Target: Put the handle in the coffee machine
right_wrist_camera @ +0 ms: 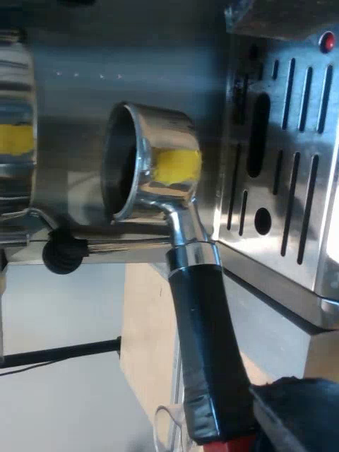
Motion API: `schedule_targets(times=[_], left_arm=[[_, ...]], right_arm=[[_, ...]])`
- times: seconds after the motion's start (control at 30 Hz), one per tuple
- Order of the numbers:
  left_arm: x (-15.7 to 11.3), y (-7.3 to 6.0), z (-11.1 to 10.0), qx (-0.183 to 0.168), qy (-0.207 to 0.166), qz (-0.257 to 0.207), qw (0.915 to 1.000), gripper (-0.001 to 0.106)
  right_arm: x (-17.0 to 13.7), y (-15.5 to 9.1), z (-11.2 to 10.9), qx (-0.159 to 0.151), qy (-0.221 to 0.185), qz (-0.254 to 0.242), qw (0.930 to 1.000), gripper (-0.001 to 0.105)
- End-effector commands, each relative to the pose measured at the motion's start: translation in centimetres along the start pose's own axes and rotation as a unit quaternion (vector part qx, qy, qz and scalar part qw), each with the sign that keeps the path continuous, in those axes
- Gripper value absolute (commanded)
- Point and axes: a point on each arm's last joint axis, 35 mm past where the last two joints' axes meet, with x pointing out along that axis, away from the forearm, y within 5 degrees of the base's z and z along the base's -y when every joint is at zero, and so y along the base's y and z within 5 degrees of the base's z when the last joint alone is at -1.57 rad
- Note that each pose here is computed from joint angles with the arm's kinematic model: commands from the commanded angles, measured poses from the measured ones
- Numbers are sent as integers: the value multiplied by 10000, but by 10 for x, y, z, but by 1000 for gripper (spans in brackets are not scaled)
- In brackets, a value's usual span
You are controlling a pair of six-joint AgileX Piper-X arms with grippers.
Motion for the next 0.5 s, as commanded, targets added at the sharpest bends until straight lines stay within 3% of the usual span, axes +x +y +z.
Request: schedule_targets(times=[0.03, 0.5], left_arm=[[2, 4, 7, 204, -321, -223, 9990, 0], [6, 9, 9, 254, -458, -184, 9985, 0]], right_arm=[[-3, 2, 5, -9, -99, -26, 9999, 105], [-2, 7, -3, 20, -93, 359, 9993, 105]])
